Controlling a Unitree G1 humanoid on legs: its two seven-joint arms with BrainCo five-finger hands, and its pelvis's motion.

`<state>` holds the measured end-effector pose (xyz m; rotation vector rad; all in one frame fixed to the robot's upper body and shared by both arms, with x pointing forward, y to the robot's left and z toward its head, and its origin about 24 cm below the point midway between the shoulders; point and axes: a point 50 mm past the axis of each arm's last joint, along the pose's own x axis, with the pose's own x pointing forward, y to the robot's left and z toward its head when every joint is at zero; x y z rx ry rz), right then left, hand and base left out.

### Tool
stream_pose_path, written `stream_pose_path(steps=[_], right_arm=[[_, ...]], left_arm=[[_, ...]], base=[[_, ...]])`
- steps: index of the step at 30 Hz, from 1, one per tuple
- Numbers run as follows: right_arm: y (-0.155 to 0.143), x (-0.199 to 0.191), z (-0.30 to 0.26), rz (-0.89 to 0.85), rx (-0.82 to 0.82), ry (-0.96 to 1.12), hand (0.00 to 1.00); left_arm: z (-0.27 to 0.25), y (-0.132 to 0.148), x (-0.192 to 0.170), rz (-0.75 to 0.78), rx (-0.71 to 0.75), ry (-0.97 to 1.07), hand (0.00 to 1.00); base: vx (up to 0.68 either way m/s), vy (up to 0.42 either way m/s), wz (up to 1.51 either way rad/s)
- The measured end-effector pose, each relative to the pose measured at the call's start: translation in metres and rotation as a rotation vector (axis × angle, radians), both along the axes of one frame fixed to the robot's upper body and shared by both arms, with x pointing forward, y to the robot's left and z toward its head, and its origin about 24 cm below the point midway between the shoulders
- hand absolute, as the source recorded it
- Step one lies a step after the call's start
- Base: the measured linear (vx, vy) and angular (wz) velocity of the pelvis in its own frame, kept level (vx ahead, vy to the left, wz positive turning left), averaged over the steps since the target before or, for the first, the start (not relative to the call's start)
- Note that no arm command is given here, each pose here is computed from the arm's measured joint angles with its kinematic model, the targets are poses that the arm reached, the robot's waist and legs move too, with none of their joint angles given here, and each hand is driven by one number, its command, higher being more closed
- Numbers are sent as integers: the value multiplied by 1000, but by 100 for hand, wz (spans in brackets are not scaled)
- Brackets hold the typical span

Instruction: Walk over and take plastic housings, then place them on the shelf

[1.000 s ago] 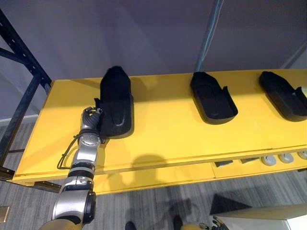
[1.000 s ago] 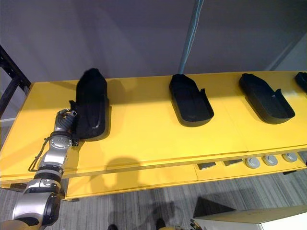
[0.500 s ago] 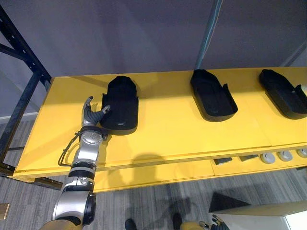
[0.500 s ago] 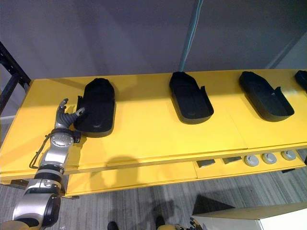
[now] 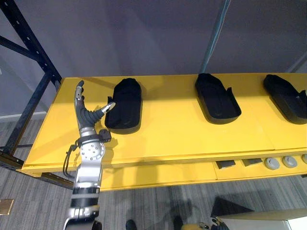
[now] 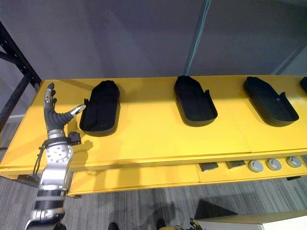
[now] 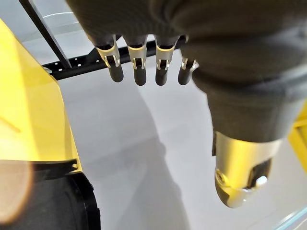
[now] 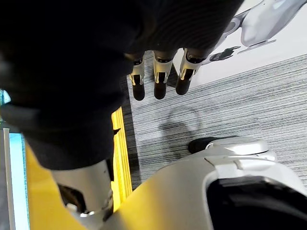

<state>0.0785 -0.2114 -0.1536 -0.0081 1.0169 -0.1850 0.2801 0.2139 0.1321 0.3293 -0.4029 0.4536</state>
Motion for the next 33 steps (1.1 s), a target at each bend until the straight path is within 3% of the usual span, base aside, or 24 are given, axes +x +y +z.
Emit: stream_pose_path(steps=[7,12,33], right_arm=[[1,-1,0,15,-6,7,0],[0,-2,-1,18,-11,10,0],[2,-1,-1,25,-24,15,0]], left_arm=[[-50,-38,-39,-184,-5,164,100],[-87,-45,-52,-246,-23,337,100],[-103,-58,-22,-293,-2,416,100]], base=[[0,0,0],[0,0,0],[0,0,-1]])
